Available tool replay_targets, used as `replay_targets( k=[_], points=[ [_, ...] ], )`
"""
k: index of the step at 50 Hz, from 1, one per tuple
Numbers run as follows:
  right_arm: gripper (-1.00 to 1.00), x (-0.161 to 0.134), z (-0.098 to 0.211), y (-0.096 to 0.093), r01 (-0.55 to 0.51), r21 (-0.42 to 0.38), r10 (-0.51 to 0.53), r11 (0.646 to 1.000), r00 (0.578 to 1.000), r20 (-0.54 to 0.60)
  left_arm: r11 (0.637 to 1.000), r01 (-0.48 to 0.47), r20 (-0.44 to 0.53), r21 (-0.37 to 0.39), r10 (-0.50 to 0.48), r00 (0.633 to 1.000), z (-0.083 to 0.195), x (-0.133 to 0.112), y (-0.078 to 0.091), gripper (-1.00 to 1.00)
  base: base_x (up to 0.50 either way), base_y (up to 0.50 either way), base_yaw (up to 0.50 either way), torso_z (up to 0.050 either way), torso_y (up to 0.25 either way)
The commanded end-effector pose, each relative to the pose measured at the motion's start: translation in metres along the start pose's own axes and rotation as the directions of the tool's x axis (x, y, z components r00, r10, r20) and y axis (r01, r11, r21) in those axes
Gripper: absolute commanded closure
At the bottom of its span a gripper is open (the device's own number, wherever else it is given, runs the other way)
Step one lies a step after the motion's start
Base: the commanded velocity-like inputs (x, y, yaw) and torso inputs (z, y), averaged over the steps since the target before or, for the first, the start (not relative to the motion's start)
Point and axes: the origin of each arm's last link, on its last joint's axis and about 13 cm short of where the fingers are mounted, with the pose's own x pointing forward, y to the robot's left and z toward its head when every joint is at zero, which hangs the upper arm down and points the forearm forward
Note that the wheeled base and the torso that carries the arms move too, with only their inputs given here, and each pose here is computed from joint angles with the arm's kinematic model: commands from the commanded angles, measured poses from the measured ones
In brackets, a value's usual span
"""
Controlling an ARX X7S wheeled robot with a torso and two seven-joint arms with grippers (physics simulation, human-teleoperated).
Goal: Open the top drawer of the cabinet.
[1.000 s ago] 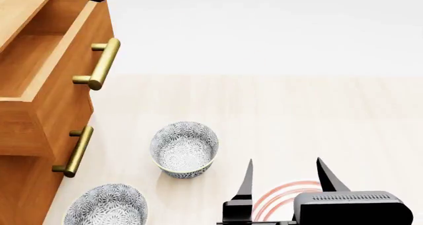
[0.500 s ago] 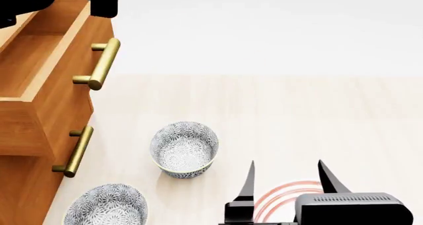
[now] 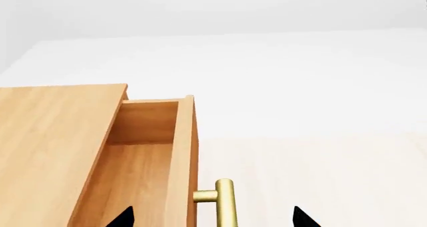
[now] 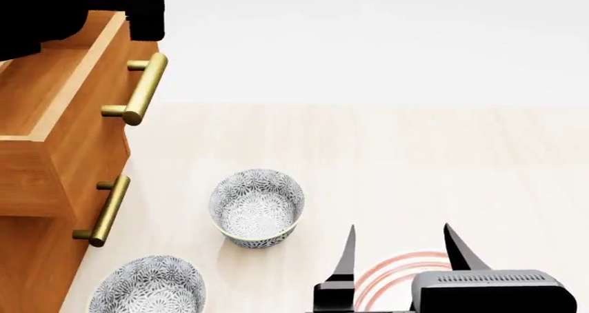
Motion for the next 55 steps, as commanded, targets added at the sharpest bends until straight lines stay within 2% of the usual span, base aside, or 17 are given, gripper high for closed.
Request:
replay_targets(
  k=[1,13,29,34,37,38,41,46,50,51,55],
  points=[
    [-1.0,0.0,-0.001,0.0,-0.001,0.001,0.001,1.0,1.0,-0.001,1.0,-0.008,-0.034,-0.026,0.007,0.999,-0.012,0.015,0.004,-1.0,0.0,0.0,0.0,0.0,0.0],
    [-1.0,-0.001,-0.002,0.001,0.001,0.0,-0.001,1.0,1.0,-0.004,0.998,0.002,-0.067,-0.06,-0.006,0.998,-0.024,0.026,0.01,-1.0,0.0,0.0,0.0,0.0,0.0],
    [-1.0,-0.002,-0.003,0.001,0.001,-0.001,-0.001,1.0,1.0,-0.007,0.998,-0.016,-0.099,-0.059,0.01,0.995,-0.043,0.039,0.016,-1.0,0.0,0.0,0.0,0.0,0.0],
    [-1.0,-0.002,-0.003,0.001,0.0,0.0,0.0,1.0,1.0,-0.006,0.996,0.009,-0.12,-0.084,-0.019,0.993,-0.048,0.042,0.016,-1.0,0.0,0.0,0.0,0.0,0.0],
    [-1.0,-0.002,-0.002,0.001,0.0,0.0,0.0,1.0,1.0,-0.006,0.997,0.011,-0.12,-0.079,-0.02,0.993,-0.049,0.042,0.015,-1.0,0.0,0.0,0.0,0.0,0.0],
    [-1.0,-0.002,-0.003,0.001,0.002,0.0,-0.002,1.0,1.0,-0.005,0.999,-0.011,-0.113,-0.051,0.005,0.994,-0.05,0.043,0.015,-1.0,0.0,0.0,0.0,0.0,0.0],
    [-1.0,-0.002,-0.003,0.001,0.002,0.0,-0.002,1.0,1.0,-0.006,0.997,0.011,-0.126,-0.079,-0.021,0.992,-0.052,0.044,0.014,-1.0,0.0,0.0,0.0,0.0,0.0],
    [-1.0,-0.002,-0.002,0.001,0.002,0.0,-0.002,1.0,1.0,-0.004,0.997,0.019,-0.133,-0.08,-0.029,0.991,-0.054,0.044,0.014,-1.0,0.0,0.0,0.0,0.0,0.0],
    [-1.0,-0.002,-0.002,0.001,0.001,0.0,-0.001,1.0,1.0,-0.005,0.99,0.066,-0.144,-0.128,-0.085,0.986,-0.052,0.043,0.012,-1.0,0.0,0.0,0.0,0.0,0.0],
    [-1.0,-0.002,-0.001,0.001,0.002,0.001,-0.002,1.0,1.0,-0.004,0.976,0.123,-0.144,-0.179,-0.15,0.978,-0.05,0.04,0.009,-1.0,0.0,0.0,0.0,0.0,0.0],
    [-1.0,-0.003,-0.001,0.001,0.001,-0.001,-0.001,1.0,1.0,-0.002,0.977,0.134,-0.14,-0.166,-0.158,0.978,-0.051,0.039,0.005,-1.0,0.0,0.0,0.0,0.0,0.0]
  ],
)
